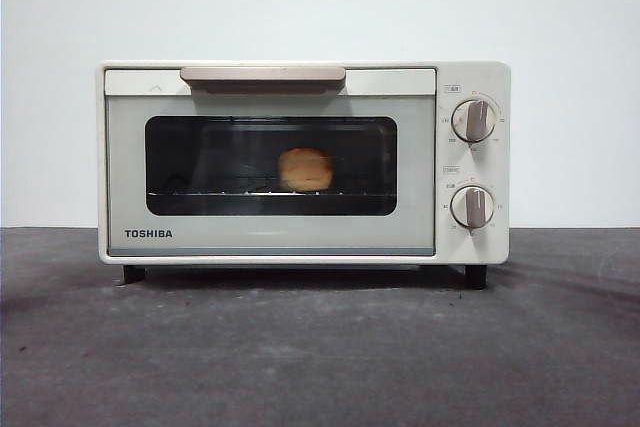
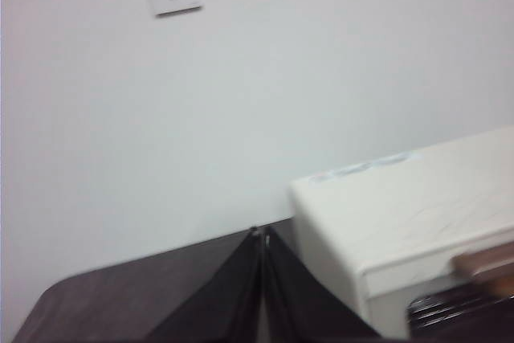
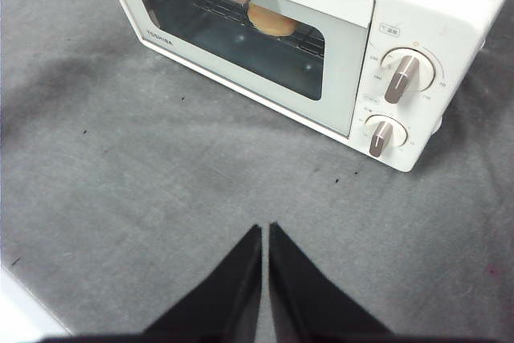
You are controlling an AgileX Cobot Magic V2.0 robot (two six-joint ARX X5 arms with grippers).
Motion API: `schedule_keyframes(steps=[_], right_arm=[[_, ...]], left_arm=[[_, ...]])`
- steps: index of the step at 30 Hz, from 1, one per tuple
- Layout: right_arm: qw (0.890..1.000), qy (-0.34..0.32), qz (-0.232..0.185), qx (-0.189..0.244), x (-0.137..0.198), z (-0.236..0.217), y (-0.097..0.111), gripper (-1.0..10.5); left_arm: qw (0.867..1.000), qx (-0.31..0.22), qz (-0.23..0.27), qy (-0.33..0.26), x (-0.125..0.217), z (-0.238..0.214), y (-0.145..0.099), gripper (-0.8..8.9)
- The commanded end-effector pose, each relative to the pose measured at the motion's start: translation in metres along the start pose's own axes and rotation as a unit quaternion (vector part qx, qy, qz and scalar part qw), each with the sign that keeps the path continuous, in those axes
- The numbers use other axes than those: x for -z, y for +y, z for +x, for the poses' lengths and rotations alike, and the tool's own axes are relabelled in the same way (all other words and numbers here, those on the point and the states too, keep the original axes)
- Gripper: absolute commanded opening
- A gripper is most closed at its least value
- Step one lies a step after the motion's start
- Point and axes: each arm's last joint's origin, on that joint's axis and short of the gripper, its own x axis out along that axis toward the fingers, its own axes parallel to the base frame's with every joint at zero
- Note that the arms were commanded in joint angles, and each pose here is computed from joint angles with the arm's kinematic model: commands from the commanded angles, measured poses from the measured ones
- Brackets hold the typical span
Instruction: The left arm flap open the oven, the right arm pick bread and place it into oven, the left arm flap close the oven
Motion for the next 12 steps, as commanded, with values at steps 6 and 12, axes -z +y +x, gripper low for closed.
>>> schedule_keyframes(steps=[6,12], right_arm=[[1.000,-0.007,0.005,-0.004,-0.003,-0.001,0.001,0.1],[1.000,-0.007,0.005,-0.004,-0.003,-0.001,0.001,0.1]], left_arm=[[0.998,-0.038,0.002,0.059,0.066,-0.002,-0.009,0.11],[0.995,-0.032,-0.002,0.092,0.107,-0.004,-0.016,0.11]])
